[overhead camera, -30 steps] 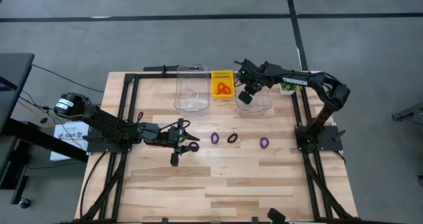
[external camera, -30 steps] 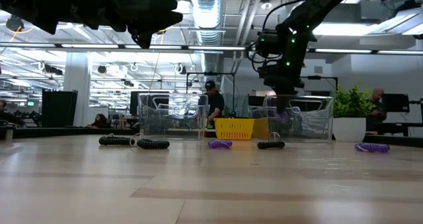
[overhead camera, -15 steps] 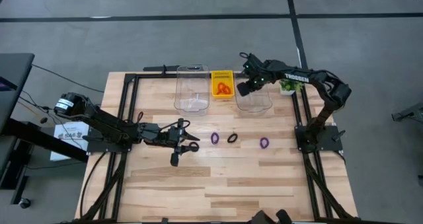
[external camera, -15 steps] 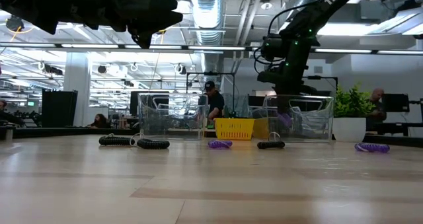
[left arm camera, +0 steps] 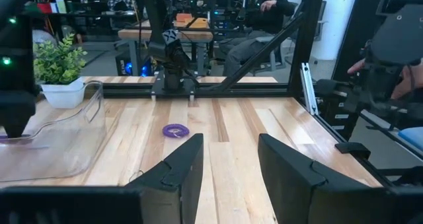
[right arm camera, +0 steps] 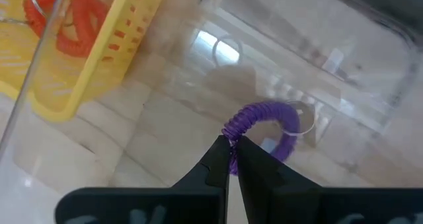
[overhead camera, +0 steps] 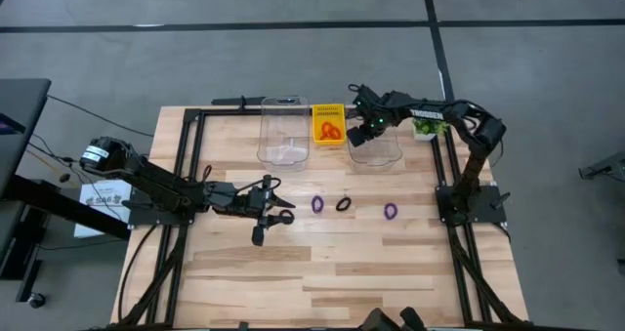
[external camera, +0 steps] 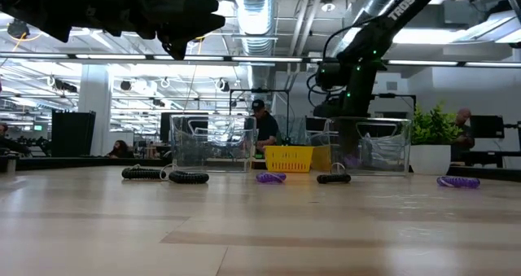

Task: Sort spring keychains
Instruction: Put the middle purple spring keychain into the right transparent bin

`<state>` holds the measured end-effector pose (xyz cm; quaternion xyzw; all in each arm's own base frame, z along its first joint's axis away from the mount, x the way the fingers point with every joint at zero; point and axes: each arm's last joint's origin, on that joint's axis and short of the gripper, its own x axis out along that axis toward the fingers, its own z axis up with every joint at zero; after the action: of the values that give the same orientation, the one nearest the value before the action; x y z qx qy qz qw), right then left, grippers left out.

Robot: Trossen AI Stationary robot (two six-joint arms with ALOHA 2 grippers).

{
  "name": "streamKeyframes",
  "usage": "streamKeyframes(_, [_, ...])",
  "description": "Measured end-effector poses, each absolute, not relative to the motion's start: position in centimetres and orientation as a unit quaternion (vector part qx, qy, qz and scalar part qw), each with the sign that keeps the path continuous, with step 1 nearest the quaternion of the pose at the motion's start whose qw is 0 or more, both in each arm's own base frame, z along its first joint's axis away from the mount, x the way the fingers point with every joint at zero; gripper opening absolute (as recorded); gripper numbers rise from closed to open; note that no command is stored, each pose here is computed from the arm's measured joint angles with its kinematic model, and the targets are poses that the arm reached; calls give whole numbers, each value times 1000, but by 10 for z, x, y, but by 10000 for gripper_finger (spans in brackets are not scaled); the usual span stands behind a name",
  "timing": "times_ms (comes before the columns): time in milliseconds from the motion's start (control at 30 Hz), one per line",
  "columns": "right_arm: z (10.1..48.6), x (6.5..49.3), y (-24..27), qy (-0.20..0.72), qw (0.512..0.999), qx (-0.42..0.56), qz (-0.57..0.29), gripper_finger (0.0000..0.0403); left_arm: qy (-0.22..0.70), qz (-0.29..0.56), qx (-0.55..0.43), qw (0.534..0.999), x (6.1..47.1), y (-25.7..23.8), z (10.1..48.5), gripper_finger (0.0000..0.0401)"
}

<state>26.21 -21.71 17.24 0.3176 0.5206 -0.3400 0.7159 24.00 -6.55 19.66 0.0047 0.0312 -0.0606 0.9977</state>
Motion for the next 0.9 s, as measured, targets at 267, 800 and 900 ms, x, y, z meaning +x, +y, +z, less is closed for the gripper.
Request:
streamKeyframes(267, [178, 261, -217, 519, 719, 316, -338, 27, 31, -57, 5, 998, 240, -64, 197, 142])
streamKeyframes(800, [178, 259, -215, 533, 716, 308, -330, 61, 31, -57, 5, 998, 240, -64, 197, 142])
streamKeyframes(900, [178, 259, -215, 533, 716, 308, -330, 62, 31, -57, 5, 998, 240, -64, 197, 142])
